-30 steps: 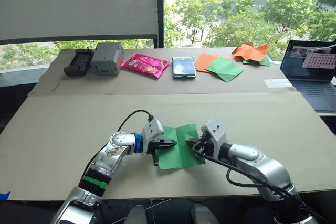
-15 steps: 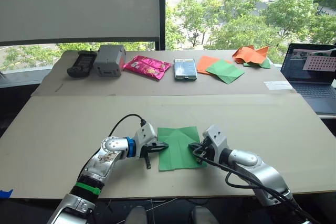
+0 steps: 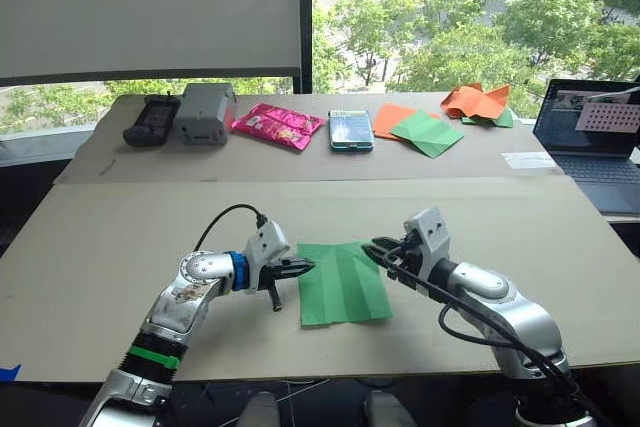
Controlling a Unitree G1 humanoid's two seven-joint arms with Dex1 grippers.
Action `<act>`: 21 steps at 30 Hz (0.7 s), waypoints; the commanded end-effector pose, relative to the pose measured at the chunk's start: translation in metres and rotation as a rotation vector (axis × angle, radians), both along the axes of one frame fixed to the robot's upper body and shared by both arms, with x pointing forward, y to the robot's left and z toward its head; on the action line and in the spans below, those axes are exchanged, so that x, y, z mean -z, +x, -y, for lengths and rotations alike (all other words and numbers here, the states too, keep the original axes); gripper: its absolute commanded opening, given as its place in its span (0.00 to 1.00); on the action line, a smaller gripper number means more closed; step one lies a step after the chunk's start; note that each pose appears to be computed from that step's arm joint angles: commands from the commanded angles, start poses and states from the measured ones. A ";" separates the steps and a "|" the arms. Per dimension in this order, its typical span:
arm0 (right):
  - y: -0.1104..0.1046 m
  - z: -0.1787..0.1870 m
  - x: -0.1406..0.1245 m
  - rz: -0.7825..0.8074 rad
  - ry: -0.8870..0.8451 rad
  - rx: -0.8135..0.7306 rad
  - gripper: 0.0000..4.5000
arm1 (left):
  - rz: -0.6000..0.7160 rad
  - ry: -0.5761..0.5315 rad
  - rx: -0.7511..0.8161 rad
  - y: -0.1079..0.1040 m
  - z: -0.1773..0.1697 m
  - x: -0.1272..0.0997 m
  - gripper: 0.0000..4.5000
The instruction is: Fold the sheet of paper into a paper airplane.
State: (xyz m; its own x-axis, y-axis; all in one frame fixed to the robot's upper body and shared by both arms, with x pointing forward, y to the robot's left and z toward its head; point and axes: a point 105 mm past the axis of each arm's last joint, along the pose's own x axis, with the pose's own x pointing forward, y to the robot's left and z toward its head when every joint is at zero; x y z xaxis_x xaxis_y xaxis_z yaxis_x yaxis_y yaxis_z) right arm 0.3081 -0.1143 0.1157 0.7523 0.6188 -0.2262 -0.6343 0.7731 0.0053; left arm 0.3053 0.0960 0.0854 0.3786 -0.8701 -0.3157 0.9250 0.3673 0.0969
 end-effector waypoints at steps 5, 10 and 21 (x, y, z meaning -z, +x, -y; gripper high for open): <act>0.012 0.012 0.023 -0.113 0.017 0.083 0.42 | 0.020 -0.008 0.009 -0.007 -0.003 -0.010 0.00; 0.010 0.011 0.038 -0.200 0.060 0.077 0.42 | 0.022 -0.014 0.003 -0.009 -0.003 -0.013 0.00; 0.012 0.002 0.053 -0.364 0.190 0.049 0.42 | 0.022 -0.013 -0.015 -0.009 -0.006 -0.013 0.00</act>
State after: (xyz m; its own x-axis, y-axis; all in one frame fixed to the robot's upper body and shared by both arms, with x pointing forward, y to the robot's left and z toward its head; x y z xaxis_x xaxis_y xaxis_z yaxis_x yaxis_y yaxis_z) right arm 0.3222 -0.1204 0.0687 0.7014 0.6182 -0.3547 -0.5278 0.7850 0.3245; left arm 0.2952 0.1040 0.0845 0.3902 -0.8587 -0.3321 0.9186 0.3877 0.0768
